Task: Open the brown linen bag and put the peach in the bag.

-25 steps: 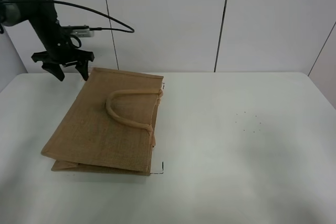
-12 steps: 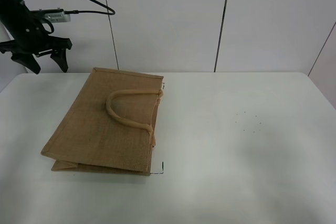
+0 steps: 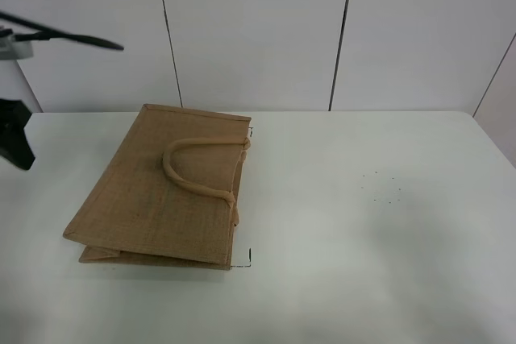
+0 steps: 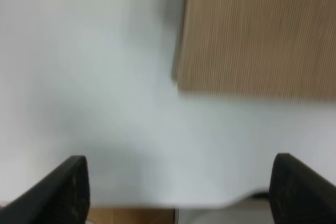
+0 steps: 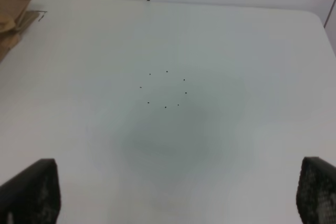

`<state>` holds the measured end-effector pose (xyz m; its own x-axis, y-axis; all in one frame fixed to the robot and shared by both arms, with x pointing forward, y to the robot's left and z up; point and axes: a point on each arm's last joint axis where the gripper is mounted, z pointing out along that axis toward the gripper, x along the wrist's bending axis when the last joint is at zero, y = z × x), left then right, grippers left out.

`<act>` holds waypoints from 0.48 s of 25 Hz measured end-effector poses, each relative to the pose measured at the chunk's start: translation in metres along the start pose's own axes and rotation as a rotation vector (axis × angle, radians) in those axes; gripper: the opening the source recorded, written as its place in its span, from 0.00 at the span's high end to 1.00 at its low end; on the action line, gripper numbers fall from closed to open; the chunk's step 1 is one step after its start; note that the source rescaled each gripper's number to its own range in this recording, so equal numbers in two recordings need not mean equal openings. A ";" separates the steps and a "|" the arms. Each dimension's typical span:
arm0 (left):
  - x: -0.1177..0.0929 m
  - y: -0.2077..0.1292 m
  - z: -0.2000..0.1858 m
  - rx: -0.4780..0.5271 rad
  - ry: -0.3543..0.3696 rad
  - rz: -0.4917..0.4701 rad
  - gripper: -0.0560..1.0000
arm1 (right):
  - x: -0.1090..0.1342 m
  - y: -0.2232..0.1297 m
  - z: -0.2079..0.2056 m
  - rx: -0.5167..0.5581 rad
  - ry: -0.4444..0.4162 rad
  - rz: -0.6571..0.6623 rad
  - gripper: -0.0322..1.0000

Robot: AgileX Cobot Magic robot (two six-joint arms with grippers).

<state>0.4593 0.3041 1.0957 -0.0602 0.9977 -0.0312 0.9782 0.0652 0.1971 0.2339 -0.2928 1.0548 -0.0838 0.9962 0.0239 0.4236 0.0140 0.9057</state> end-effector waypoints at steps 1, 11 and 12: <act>0.001 -0.016 -0.002 -0.007 0.000 0.000 0.05 | 0.000 0.000 0.000 0.000 0.000 0.000 0.00; 0.007 -0.143 0.037 -0.114 -0.002 0.038 0.05 | 0.000 0.000 0.000 0.000 0.000 0.000 0.00; 0.008 -0.152 0.038 -0.141 -0.002 0.045 0.05 | 0.000 0.000 0.000 0.000 0.000 0.000 0.00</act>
<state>0.3172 0.3011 1.0283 -0.0158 0.9996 -0.0215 0.9422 0.0221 0.3343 0.2339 -0.2928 1.0548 -0.0838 0.9962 0.0239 0.4236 0.0140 0.9057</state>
